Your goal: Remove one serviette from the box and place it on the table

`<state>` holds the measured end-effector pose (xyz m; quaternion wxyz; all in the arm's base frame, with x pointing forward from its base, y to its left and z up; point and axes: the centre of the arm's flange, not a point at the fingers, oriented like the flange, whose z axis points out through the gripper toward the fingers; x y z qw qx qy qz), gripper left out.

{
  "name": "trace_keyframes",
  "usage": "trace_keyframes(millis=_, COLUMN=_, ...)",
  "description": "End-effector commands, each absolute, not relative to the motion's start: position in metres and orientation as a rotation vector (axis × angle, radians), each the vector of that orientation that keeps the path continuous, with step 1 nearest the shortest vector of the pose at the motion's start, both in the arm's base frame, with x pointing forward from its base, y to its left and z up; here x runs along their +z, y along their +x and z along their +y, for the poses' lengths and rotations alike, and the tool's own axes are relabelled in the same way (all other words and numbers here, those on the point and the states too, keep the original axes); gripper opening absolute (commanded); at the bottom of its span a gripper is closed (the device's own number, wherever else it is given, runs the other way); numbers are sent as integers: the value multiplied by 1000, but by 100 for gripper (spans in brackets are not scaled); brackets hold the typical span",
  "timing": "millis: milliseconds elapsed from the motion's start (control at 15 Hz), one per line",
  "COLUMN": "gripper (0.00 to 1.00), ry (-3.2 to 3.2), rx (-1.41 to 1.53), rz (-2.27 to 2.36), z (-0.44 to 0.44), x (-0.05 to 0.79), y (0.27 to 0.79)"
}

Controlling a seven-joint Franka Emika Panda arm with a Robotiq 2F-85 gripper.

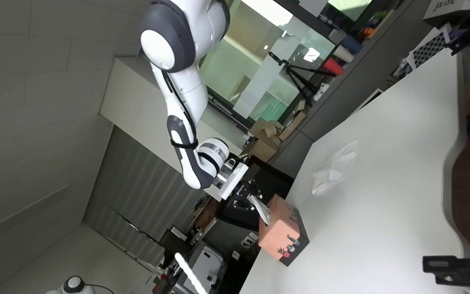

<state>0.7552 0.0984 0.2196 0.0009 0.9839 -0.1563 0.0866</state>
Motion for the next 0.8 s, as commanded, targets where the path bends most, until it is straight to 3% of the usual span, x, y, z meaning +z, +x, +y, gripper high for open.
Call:
trace_keyframes(millis=0, gripper=5, ry=3074, rx=245, rz=-565, z=102, x=226, y=769)
trace_keyframes(millis=267, gripper=0, ry=3067, rx=273, rz=-606, z=95, x=248, y=776)
trace_keyframes(millis=733, gripper=0, ry=3074, rx=342, rz=-665, z=34, x=374, y=799)
